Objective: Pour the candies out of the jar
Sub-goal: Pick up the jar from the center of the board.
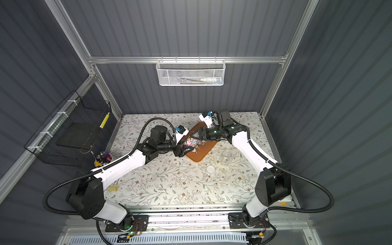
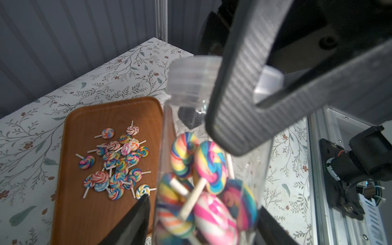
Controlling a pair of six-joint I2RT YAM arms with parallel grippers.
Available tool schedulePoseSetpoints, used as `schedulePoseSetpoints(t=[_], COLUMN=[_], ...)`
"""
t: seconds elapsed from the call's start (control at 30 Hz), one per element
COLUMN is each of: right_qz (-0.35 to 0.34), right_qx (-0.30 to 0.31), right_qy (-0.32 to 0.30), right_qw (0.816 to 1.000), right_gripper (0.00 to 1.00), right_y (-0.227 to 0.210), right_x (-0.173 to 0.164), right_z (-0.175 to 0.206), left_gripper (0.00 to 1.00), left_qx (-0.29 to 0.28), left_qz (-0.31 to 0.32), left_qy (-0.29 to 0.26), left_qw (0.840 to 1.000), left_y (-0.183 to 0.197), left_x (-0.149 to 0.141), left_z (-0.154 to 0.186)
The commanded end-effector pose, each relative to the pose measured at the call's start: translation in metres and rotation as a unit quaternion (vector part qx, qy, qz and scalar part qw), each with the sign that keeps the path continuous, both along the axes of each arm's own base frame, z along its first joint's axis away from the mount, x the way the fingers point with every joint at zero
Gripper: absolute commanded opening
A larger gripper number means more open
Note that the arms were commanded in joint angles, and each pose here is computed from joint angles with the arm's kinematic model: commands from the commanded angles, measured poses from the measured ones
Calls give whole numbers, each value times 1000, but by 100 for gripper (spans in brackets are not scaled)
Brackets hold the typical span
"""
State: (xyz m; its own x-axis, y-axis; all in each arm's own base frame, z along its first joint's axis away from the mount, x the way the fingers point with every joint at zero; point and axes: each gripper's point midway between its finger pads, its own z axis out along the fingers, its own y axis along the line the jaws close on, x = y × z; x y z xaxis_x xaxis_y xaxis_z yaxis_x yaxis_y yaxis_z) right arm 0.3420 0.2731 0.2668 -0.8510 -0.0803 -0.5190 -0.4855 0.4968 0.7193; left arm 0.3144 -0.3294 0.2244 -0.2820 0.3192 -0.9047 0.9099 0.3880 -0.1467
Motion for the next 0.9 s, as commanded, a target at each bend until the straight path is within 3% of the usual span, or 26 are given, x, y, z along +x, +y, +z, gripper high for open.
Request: schedulePoseSetpoints(t=[0.0,0.1,0.33,0.47,0.5,0.57,0.87], right_qz=[18,19,18,8,1,-18,-116], right_qx=[32,35,38,32,28,18,-23], right_qy=[-14,-12,-8,-9,-11,-16,14], right_qw=[999,999,999,999,1000,1000,993], right_gripper=[37,37,38,59,68,76,78], right_y=[4,4,4,2,0,-4,-24], right_x=[-9,-10,-11,-9,-7,-3,13], right_z=[20,21,20,20,20,23,0], left_gripper=[61,56,31,30,28,24,7], left_qx=[-12,-9,-8,-6,-4,-2,-4], left_qz=[-5,-3,3,7,10,14,41], left_qy=[-17,-15,-12,-13,-13,-10,-12], left_qw=[1000,1000,1000,1000,1000,1000,999], left_y=[-4,-3,-4,-3,-3,-2,-1], left_x=[-1,0,3,4,5,6,12], left_z=[16,13,12,11,10,8,5])
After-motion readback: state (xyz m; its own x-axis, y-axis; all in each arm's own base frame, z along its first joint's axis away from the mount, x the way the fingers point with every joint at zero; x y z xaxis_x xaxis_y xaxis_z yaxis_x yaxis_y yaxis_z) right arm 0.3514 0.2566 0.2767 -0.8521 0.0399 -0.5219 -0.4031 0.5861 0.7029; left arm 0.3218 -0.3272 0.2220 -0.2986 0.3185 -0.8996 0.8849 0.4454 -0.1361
